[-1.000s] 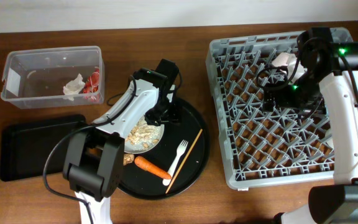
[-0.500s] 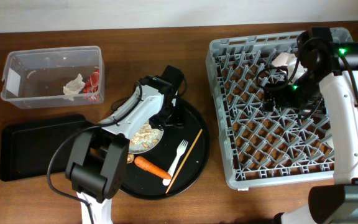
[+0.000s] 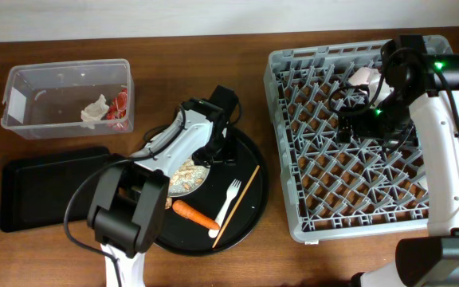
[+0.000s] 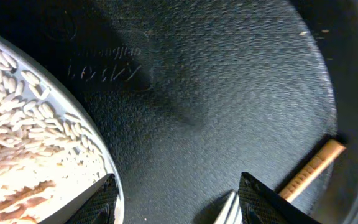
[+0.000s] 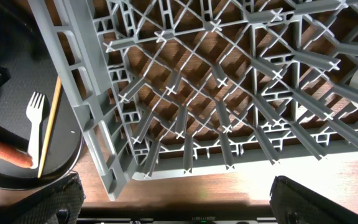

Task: Sort waste into correct bins and load items into the dishwasher rack
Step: 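Reach the left gripper to the white plate and grasp its rim, then lift the white plate with the left gripper and carry it left, then tip the plate over the black rectangular tray to dump the food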

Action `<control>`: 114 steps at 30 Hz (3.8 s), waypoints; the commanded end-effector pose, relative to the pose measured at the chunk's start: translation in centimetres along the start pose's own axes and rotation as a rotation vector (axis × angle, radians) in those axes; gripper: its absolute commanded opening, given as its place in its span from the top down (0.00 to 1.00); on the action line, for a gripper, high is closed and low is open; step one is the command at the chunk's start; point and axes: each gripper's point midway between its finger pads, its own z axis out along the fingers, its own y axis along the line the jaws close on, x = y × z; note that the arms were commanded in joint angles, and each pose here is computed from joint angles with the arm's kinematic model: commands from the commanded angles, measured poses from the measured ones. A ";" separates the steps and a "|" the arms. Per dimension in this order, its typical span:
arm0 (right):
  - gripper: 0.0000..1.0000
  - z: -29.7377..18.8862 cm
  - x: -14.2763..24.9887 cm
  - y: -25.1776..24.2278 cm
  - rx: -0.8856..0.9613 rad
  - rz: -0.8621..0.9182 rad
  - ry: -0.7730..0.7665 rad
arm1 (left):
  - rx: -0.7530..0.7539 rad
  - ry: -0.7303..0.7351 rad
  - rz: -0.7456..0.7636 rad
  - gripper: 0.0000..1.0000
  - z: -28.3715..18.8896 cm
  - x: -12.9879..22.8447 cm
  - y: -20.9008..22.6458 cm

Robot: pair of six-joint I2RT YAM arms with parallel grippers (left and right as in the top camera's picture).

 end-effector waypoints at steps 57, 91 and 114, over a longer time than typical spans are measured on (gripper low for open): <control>0.01 -0.1 0.3 0.1 -0.015 0.008 0.014 | -0.406 0.042 0.025 1.00 -3.9 0.6 5.7; 0.01 -0.1 0.3 -0.5 0.015 0.008 0.012 | -0.148 0.015 -0.315 1.00 -12.9 1.0 18.1; 0.01 -0.1 0.6 -0.5 0.017 0.009 0.026 | 0.461 -0.122 -0.424 1.00 -17.5 1.9 24.0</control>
